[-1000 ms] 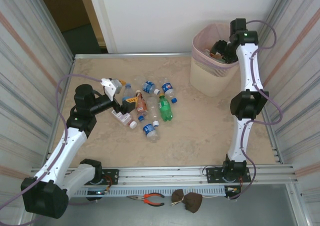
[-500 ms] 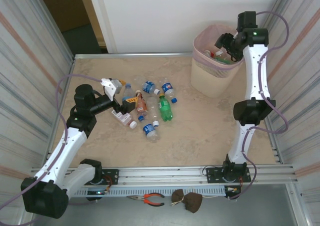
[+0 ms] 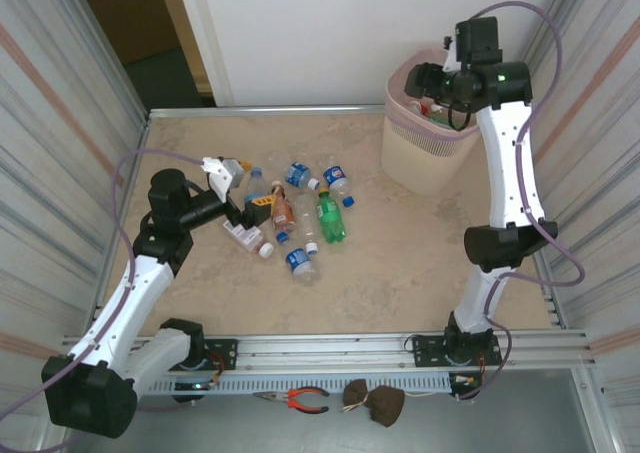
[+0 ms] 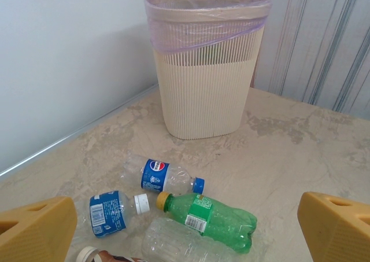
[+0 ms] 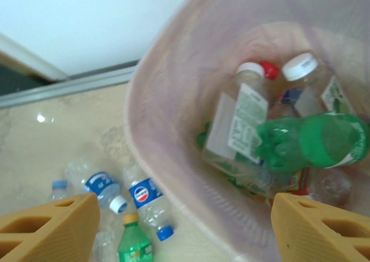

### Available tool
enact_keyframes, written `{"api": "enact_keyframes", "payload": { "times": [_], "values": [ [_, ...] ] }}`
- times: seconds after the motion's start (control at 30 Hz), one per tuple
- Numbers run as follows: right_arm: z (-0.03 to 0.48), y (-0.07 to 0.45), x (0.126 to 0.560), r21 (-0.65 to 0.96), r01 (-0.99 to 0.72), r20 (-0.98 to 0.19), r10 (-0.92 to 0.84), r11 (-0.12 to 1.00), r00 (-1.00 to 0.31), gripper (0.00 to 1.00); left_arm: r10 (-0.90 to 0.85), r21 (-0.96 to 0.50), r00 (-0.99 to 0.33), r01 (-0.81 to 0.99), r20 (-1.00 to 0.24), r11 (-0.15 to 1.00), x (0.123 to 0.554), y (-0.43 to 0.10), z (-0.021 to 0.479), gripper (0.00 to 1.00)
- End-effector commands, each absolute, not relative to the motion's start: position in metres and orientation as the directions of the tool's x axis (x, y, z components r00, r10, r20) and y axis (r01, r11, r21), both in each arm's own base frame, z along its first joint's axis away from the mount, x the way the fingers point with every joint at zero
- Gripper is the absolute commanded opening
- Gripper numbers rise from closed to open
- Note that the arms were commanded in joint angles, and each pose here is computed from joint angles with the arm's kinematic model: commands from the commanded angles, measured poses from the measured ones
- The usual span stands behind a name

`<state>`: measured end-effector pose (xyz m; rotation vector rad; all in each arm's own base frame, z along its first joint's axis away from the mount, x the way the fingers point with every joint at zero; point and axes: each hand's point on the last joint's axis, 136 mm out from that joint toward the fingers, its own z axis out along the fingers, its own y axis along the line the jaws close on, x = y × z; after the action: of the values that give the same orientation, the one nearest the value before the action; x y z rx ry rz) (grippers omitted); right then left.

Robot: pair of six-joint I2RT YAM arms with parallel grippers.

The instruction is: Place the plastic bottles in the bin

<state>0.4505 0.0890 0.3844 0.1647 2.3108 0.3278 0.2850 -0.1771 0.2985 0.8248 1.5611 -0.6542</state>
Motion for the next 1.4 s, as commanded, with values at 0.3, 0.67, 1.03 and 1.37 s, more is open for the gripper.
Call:
{"api": "enact_keyframes", "payload": {
  "times": [0.3, 0.67, 1.03, 1.37],
  "values": [
    [0.371, 0.168, 0.393, 0.141, -0.178, -0.681, -0.035, 0.974, -0.731, 0.77, 0.141, 0.077, -0.026, 0.734, -0.99, 0.675, 0.292, -0.161, 0.311, 0.99],
    [0.29, 0.254, 0.334, 0.13, -0.319, -0.496, -0.217, 0.939, -0.841, 0.76, 0.136, 0.074, -0.072, 0.553, -0.988, 0.83, 0.315, -0.118, 0.307, 0.99],
    [0.219, 0.331, 0.282, 0.11, -0.427, -0.324, -0.374, 0.897, -0.869, 0.71, 0.104, 0.065, -0.062, 0.452, -0.993, 0.89, 0.321, -0.082, 0.315, 0.99],
    [0.16, 0.372, 0.256, 0.073, -0.469, -0.211, -0.446, 0.88, -0.87, 0.66, 0.1, 0.065, -0.057, 0.434, -0.993, 0.898, 0.322, -0.077, 0.316, 0.99]
  ]
}}
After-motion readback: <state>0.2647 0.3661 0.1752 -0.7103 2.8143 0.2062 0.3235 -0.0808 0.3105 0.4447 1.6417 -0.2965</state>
